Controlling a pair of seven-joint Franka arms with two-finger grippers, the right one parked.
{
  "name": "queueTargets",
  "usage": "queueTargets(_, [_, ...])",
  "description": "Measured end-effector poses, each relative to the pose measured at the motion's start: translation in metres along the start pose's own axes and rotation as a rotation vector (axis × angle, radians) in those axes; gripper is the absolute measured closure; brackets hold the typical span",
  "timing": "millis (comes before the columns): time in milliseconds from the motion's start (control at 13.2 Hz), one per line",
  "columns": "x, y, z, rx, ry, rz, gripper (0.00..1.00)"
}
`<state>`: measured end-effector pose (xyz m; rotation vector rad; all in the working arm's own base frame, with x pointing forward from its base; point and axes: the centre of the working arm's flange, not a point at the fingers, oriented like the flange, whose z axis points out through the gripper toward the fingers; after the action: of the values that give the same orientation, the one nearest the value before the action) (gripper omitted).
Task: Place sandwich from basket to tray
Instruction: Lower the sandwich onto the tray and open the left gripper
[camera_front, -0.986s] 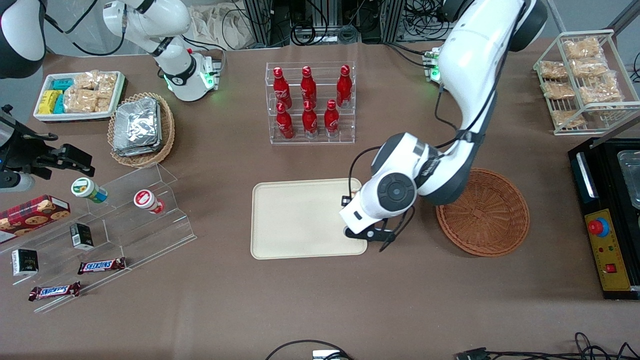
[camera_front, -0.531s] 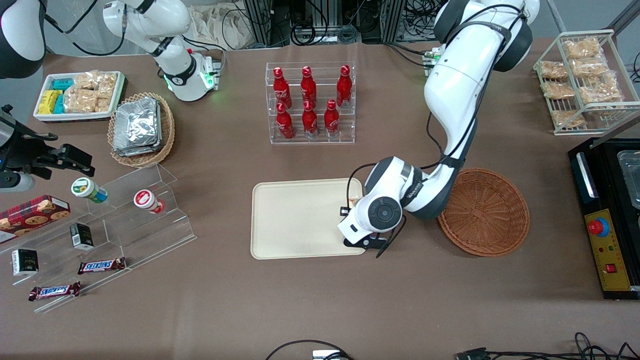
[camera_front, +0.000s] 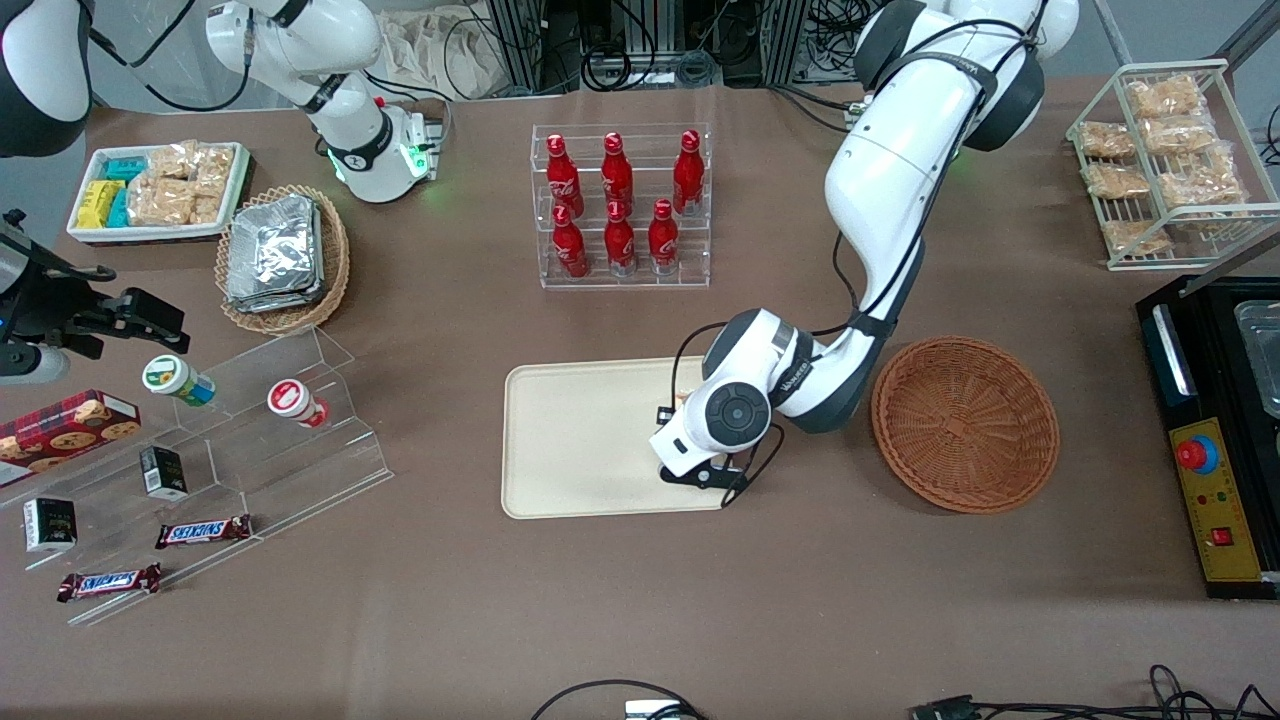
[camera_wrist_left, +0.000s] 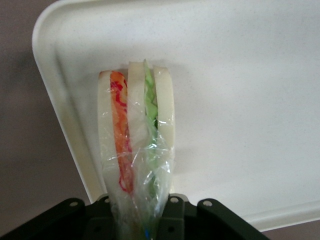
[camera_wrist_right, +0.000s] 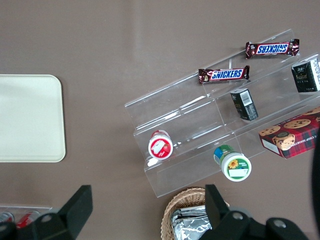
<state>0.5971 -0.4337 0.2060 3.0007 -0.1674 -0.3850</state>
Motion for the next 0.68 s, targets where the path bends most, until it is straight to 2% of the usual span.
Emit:
queueTargets(228, [0.0006,-0.0014,0.0006,0.002,-0.001,-0.002,0.83])
queueTargets(683, [0.0019,-0.007,0.004,0.009,-0.01,-0.009,0.83])
